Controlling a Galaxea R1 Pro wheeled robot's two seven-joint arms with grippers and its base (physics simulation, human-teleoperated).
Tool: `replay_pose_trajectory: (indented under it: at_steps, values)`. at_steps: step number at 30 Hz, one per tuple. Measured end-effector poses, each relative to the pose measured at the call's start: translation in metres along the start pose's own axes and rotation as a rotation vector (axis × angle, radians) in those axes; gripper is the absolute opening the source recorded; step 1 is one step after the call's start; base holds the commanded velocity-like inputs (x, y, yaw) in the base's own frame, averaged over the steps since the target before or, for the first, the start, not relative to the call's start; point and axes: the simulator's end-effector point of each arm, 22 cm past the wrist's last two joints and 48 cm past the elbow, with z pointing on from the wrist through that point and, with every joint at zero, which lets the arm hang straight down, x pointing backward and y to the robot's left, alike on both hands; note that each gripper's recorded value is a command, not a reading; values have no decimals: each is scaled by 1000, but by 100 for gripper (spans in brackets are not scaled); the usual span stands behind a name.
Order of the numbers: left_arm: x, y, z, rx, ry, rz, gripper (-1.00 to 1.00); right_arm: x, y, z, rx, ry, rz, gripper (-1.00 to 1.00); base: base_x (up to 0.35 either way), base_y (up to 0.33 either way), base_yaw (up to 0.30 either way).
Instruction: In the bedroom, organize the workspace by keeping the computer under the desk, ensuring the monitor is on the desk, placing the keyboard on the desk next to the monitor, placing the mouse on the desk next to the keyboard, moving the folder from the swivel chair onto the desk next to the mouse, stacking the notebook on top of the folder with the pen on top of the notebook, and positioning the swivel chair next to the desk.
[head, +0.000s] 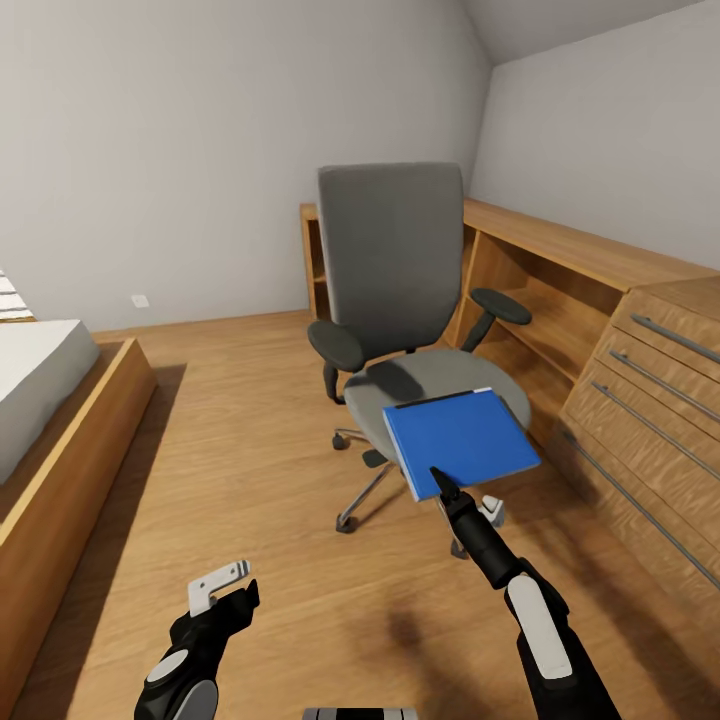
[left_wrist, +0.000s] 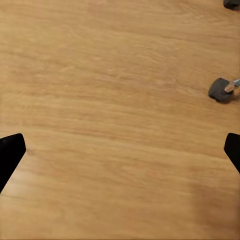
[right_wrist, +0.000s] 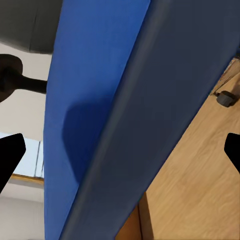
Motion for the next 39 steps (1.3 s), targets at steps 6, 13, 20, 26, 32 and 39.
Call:
replay_pose_trajectory:
  at_steps: [6,13,20,26,32,39]
  values:
    - [0,0,0,0,0,0,100,-1,0,0,0,0,-3,100,8,15,0]
    - [0,0,0,0,0,0,100,-1,0,0,1,1,-4,100,1,3,0]
    - [0,0,0,0,1,1,100,-1,-1,0,3,1,-6,-100,0,0,0]
    - [1,0,0,1,2,2,100,-3,0,0,0,-3,-7,-100,0,0,0]
    - [2,-2,0,4,5,6,100,-3,1,0,-1,-4,-9,-100,0,0,0]
    - [0,-13,-8,30,-6,20,100,-7,11,-1,-17,-11,-16,-100,0,0,0]
